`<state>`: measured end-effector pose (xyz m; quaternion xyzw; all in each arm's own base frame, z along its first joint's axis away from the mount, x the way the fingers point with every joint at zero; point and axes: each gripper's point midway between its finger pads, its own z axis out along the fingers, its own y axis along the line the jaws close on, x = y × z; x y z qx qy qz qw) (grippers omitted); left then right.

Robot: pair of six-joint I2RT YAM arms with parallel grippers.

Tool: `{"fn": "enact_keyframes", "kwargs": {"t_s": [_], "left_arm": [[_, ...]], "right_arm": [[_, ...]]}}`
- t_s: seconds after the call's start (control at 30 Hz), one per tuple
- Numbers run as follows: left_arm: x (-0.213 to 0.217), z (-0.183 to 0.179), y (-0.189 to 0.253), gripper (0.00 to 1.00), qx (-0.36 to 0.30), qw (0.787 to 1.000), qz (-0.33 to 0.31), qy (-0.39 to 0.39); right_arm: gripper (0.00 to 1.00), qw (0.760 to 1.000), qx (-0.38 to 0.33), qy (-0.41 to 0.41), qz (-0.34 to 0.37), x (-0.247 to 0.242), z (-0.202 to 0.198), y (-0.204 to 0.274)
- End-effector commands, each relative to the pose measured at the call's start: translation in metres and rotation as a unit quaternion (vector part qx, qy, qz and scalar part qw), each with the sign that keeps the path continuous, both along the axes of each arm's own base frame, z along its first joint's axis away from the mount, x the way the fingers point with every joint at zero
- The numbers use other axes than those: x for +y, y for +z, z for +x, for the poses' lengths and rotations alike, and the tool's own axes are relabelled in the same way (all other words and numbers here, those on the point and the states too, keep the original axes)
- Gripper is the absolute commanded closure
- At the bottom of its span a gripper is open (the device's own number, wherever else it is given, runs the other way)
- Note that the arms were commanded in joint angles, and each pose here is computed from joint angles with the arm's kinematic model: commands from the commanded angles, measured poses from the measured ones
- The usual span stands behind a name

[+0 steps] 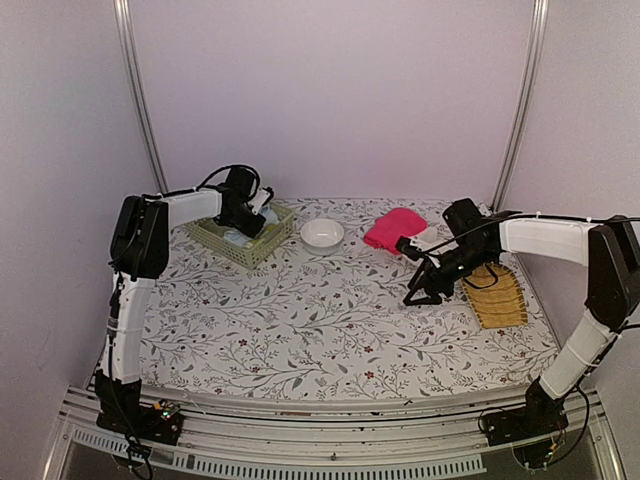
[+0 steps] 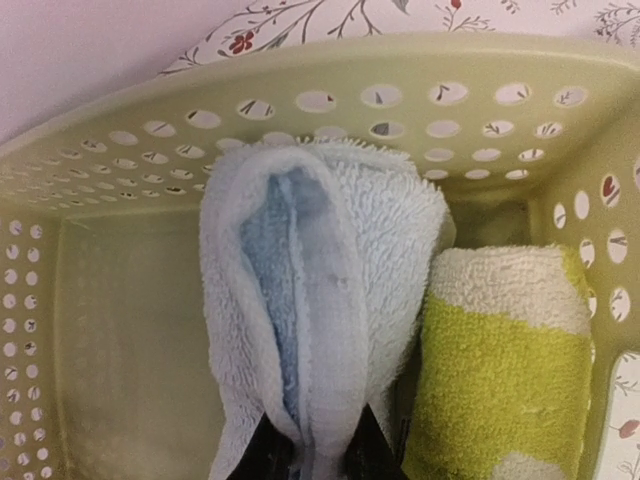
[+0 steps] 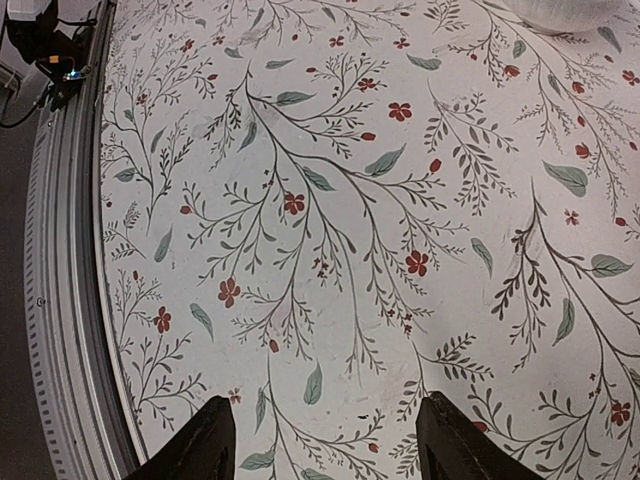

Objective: Roll the towels
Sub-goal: Place the towel in the bin.

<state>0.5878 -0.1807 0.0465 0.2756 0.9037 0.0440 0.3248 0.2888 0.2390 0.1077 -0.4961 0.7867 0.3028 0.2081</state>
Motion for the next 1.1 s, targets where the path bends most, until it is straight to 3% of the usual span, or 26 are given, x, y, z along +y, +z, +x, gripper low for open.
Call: {"fn": "enact_keyframes", "kwargs": {"t_s": [0.0,0.17,0.4,0.83,1.07], "left_arm": [[-0.021,-0.022,-0.010,0.93,0.052,0.997,-0.046,-0.028],[-0.019,-0.022,-0.013,0.92,0.059,0.996,-0.055,-0.022],[-0.013,-0.030,-0.033,0.74,0.082,0.996,-0.044,-0.006],[-0.009,-0.029,-0.001,0.55,0.058,0.997,-0.051,0.009],[-0.005,-0.033,0.010,0.51,0.050,0.997,-0.047,0.015]], "right_arm": [[0.35,1.000,0.010,0.003,-0.001,-0.001,-0.001,-0.003],[0.35,1.000,0.011,0.002,-0.001,-0.001,-0.001,-0.004],[0.35,1.000,0.017,0.002,-0.007,-0.002,-0.001,-0.008],[0.34,1.000,0.017,0.005,-0.008,-0.002,-0.002,-0.008],[0.34,1.000,0.015,0.005,-0.008,-0.002,-0.002,-0.007]]}}
